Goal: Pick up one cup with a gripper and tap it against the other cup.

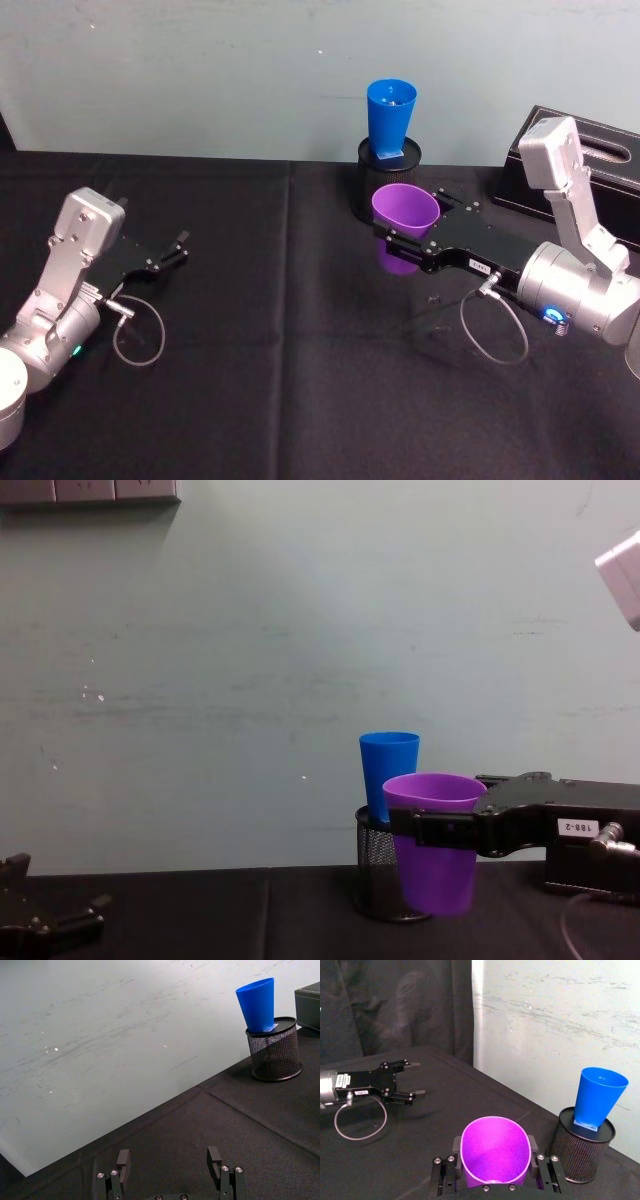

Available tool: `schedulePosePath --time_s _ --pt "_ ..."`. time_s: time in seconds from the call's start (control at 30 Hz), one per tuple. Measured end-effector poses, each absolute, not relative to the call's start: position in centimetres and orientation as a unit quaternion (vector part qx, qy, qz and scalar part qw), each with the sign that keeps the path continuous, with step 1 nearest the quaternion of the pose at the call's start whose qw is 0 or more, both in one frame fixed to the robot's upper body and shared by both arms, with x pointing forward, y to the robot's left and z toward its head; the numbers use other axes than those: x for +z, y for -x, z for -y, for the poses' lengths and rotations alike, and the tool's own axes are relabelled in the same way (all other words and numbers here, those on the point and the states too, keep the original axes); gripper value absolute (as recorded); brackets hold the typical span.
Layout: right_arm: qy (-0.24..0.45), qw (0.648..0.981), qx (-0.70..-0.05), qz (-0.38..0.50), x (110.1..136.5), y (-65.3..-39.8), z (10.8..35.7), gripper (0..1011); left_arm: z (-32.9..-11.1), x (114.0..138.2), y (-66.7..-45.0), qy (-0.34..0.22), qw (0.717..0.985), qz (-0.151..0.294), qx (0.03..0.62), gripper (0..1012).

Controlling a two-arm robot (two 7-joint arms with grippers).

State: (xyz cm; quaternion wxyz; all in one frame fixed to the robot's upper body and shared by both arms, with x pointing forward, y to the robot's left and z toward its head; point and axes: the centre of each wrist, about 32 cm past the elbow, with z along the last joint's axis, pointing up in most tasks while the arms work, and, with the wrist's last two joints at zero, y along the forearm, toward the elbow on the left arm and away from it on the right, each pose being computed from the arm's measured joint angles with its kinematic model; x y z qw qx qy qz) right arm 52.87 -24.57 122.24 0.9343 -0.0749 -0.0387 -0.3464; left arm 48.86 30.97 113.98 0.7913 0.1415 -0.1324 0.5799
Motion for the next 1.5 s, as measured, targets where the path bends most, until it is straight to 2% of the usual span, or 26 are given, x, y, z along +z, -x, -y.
schedulePosePath --time_s 1.27,1.5 --pt "0.075 0.934 -0.347 0.038 122.2 -52.9 24.6 726 -31.0 114.0 -48.9 -0.141 0.791 0.132 0.580 1005" --pt "0.072 0.930 -0.358 0.036 122.5 -54.1 24.8 726 -31.0 114.0 -48.9 -0.141 0.791 0.132 0.580 1005"
